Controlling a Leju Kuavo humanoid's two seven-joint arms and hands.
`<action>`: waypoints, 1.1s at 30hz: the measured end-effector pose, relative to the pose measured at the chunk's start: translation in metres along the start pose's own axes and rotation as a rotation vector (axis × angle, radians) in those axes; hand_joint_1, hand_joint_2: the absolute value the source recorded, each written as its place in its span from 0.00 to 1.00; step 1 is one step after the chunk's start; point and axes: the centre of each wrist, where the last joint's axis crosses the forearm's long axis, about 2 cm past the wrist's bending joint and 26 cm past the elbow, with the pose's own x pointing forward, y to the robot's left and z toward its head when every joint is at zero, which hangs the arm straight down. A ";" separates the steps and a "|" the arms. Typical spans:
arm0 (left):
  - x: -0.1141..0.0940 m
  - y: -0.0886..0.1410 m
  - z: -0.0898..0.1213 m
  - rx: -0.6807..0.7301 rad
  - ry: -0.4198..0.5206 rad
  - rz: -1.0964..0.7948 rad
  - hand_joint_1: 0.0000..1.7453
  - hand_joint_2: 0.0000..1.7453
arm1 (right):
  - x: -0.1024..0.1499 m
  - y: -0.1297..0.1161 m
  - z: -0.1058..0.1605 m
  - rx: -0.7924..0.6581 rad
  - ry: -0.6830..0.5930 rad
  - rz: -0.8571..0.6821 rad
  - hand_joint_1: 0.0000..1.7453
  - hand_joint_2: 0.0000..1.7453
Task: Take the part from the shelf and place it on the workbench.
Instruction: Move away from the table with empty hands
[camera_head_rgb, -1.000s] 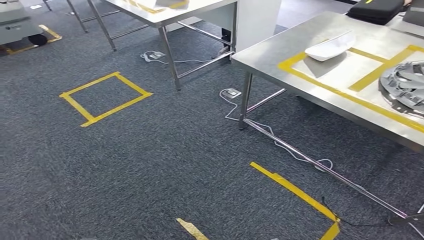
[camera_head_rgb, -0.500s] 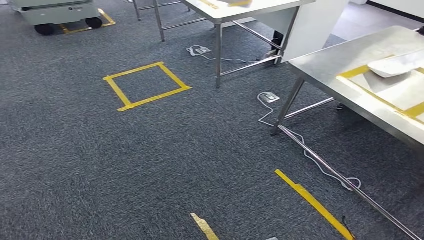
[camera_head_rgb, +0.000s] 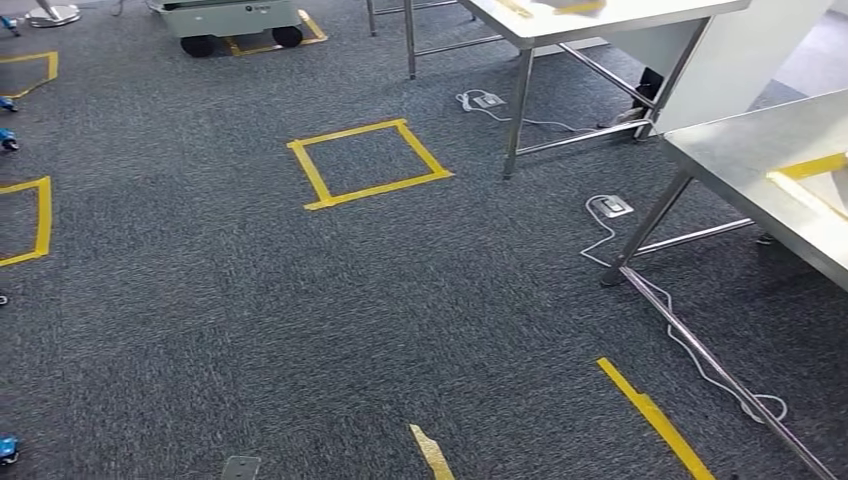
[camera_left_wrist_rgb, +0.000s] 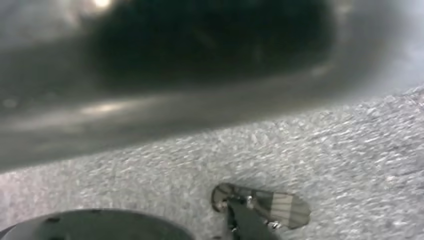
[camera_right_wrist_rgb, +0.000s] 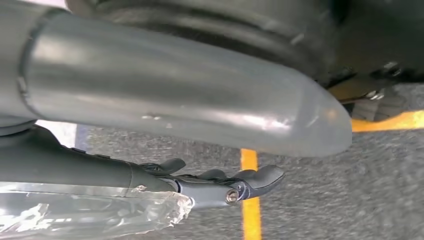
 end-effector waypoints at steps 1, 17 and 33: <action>-0.001 0.000 0.000 0.001 -0.005 0.005 0.00 0.00 | -0.001 0.000 0.000 0.003 0.000 0.000 0.00 0.00; -0.033 0.047 0.002 0.014 0.004 0.010 0.00 0.00 | -0.004 -0.006 0.000 -0.004 -0.021 0.013 0.00 0.00; -0.034 0.047 0.002 -0.062 -0.003 -0.034 0.00 0.00 | -0.014 -0.039 -0.001 -0.041 -0.056 0.114 0.00 0.00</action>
